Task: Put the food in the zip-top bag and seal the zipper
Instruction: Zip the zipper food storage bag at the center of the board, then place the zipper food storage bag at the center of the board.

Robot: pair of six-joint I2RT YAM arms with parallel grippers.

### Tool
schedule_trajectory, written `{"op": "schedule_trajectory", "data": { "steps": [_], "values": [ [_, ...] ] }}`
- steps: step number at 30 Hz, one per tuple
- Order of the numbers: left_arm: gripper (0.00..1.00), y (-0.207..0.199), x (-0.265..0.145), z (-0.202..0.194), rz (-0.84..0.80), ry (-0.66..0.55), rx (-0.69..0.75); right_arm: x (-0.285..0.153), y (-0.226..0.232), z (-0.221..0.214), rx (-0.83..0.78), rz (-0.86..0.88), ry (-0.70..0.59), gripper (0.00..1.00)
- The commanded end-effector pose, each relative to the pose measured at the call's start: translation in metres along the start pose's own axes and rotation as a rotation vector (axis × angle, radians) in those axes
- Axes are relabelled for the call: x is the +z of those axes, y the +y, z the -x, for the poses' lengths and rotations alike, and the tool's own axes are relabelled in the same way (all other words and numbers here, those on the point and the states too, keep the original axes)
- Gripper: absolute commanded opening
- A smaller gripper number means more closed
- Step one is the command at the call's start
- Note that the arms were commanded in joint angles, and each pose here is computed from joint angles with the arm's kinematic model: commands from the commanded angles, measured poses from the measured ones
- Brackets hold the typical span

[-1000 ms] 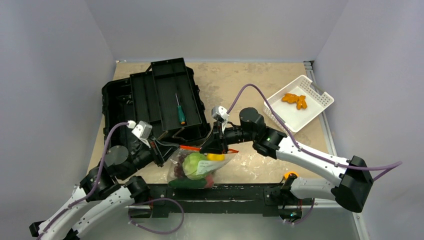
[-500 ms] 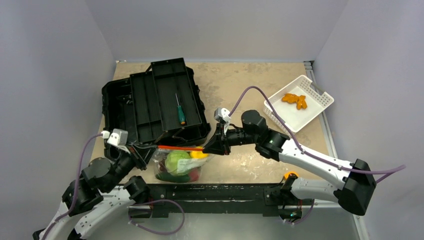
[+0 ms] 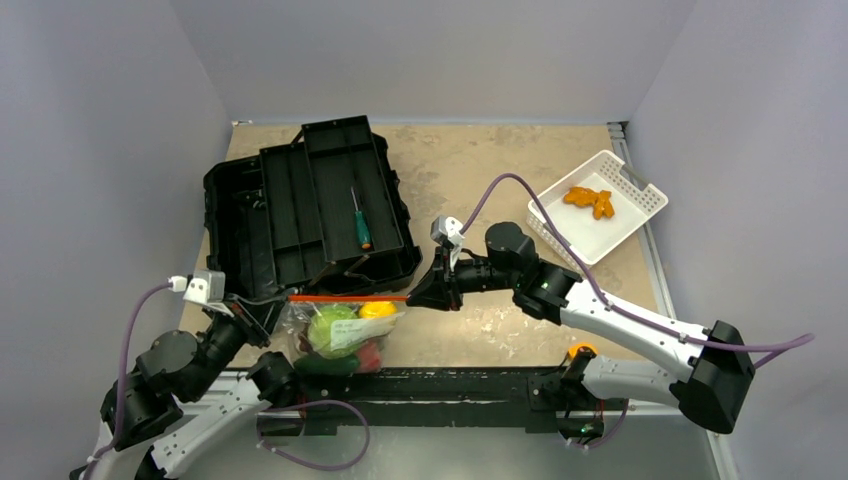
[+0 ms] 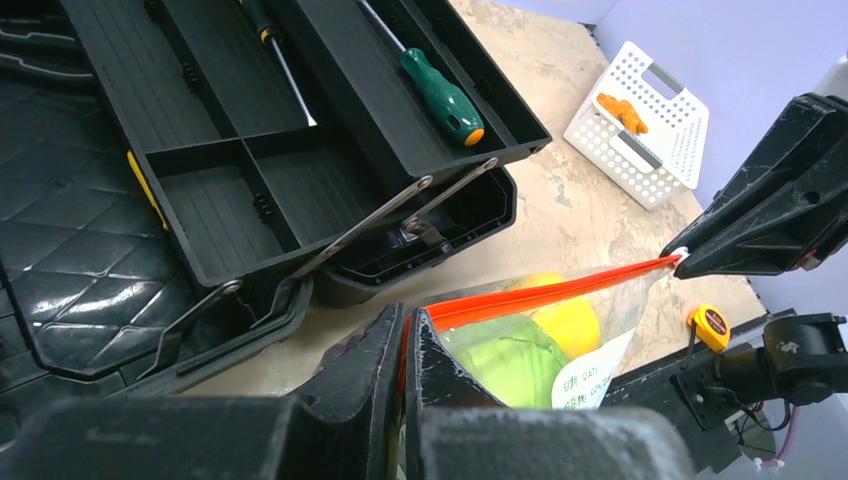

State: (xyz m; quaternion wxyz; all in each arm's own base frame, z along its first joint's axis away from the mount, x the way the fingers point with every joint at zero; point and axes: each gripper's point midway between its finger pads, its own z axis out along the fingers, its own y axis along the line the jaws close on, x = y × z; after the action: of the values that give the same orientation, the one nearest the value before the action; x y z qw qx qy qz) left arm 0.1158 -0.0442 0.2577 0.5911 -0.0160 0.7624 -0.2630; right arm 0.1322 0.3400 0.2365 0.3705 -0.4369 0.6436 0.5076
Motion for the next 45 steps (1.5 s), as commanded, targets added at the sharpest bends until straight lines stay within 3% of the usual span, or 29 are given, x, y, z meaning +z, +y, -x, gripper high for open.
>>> {"op": "schedule_trajectory", "data": {
  "steps": [1, 3, 4, 9, 12, 18, 21, 28, 41, 45],
  "values": [
    [0.00, 0.019, -0.020, 0.030, 0.052, -0.149, -0.050, -0.005, 0.001, 0.002, -0.008, -0.002, -0.004, 0.00],
    [0.00, 0.014, -0.017, 0.029, 0.036, -0.139, -0.054, -0.004, -0.001, 0.000, -0.003, -0.013, 0.001, 0.00],
    [0.00, 0.010, -0.015, 0.028, 0.022, -0.132, -0.053, -0.004, -0.005, -0.001, 0.002, -0.032, 0.006, 0.07],
    [0.00, -0.023, -0.003, 0.026, -0.103, -0.086, -0.027, -0.006, -0.008, -0.002, -0.010, -0.050, 0.018, 0.62],
    [0.00, -0.051, 0.008, 0.020, -0.203, -0.020, 0.014, -0.007, -0.003, 0.005, -0.029, -0.032, -0.004, 0.82],
    [0.00, -0.120, 0.007, 0.004, -0.547, 0.099, 0.089, 0.005, 0.013, 0.021, -0.048, 0.044, -0.038, 0.88],
    [0.00, -0.136, 0.013, 0.002, -0.588, 0.143, 0.079, 0.019, 0.028, 0.030, -0.077, 0.073, -0.039, 0.88],
    [0.00, -0.157, 0.034, -0.013, -0.619, 0.252, 0.065, 0.048, 0.049, 0.044, -0.061, 0.110, -0.061, 0.81],
    [0.00, -0.167, 0.038, -0.019, -0.662, 0.276, 0.033, 0.060, 0.056, 0.026, 0.016, 0.199, -0.032, 0.00],
    [0.00, -0.160, 0.041, -0.018, -0.608, 0.278, 0.031, 0.058, 0.054, 0.023, 0.022, 0.178, -0.041, 0.00]
  ]
}}
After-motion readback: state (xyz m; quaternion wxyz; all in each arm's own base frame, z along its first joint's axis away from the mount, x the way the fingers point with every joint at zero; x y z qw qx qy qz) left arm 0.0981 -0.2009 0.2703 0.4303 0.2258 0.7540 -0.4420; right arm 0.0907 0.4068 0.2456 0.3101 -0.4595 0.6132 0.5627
